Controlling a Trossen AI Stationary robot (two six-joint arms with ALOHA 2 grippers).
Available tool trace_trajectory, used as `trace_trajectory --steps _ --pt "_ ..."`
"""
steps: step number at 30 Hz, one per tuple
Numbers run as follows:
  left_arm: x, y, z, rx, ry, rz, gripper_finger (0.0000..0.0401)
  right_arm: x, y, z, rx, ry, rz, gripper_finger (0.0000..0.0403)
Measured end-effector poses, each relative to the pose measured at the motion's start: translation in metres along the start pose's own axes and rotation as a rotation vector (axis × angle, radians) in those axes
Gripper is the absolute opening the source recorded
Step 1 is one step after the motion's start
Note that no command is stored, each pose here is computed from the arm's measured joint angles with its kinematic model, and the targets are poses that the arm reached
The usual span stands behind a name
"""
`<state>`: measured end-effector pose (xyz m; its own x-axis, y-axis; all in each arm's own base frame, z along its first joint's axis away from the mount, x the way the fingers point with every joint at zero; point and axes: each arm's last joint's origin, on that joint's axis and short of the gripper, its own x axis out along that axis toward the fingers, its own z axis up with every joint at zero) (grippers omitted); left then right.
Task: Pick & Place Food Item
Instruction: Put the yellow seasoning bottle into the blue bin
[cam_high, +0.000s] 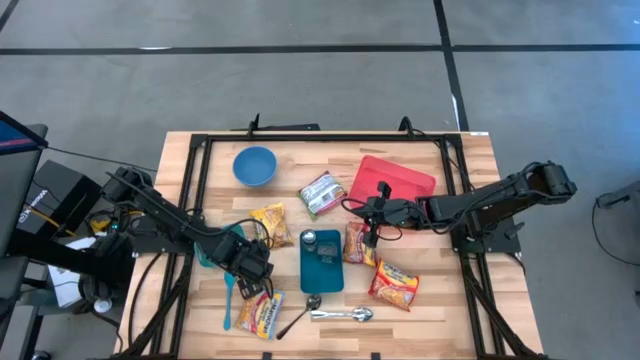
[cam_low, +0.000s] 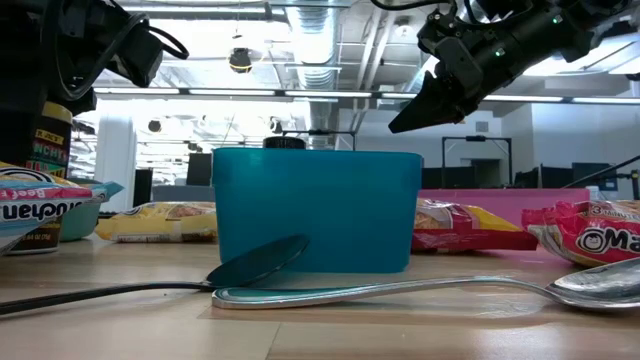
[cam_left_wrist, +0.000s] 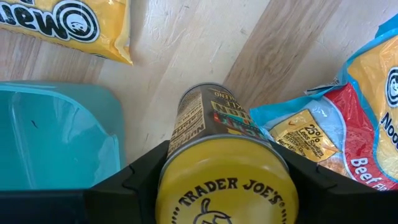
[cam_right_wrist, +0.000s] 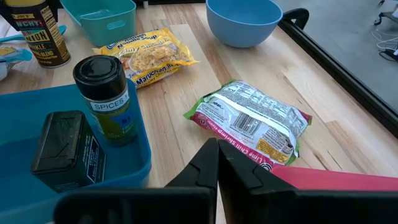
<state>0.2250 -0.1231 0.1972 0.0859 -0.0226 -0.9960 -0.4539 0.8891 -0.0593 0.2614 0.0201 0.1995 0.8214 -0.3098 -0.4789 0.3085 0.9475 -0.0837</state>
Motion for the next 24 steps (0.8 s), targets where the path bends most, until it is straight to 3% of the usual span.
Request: trace_trajectory --steps 24 --pt "-0.0082 0.0018 -0.001 0.0 -0.015 -0.03 0.0214 0.0 0.0 0.0 0.0 0.0 0.0 0.0"
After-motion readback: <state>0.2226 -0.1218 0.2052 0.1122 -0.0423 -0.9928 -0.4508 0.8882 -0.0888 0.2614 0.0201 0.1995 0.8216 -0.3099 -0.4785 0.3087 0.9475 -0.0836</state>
